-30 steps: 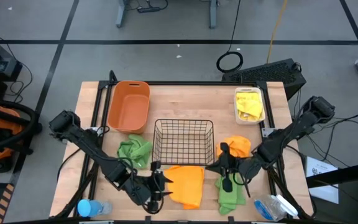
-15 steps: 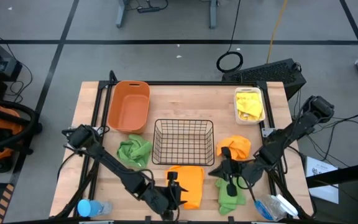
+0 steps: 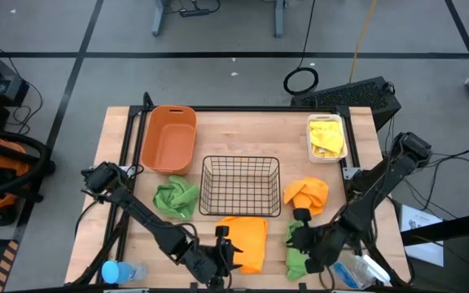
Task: Sort microfiber towel by color & place in baskets
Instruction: Put the right green microfiber towel into the orange bin
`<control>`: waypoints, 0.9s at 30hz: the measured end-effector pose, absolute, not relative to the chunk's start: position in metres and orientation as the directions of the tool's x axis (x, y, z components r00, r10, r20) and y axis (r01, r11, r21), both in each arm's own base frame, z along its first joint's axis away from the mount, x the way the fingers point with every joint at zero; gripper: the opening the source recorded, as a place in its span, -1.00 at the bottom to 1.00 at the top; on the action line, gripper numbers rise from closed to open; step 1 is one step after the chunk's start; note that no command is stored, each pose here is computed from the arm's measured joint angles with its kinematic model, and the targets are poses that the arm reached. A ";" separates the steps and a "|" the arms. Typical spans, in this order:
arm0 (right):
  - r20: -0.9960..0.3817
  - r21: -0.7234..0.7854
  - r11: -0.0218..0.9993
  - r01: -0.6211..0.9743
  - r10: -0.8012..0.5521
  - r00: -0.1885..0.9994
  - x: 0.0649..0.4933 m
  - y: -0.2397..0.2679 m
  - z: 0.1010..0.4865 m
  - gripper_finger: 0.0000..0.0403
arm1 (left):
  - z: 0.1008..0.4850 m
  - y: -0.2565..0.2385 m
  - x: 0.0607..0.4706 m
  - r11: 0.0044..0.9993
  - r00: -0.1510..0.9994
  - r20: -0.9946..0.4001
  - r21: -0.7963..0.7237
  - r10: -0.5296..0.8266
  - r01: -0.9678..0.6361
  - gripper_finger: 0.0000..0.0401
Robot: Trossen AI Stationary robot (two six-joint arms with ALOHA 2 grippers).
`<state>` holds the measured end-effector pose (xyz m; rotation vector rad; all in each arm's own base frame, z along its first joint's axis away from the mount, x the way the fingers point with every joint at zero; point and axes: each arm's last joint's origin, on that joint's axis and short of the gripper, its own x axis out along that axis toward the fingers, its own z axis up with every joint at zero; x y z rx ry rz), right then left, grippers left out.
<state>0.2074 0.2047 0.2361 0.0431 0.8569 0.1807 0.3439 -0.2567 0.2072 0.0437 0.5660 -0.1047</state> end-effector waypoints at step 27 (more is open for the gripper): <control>-0.964 -0.092 0.851 -0.517 0.054 0.261 0.216 0.244 0.196 0.68 | 0.204 -0.256 0.342 0.994 0.823 -0.562 0.016 -0.077 0.104 -0.06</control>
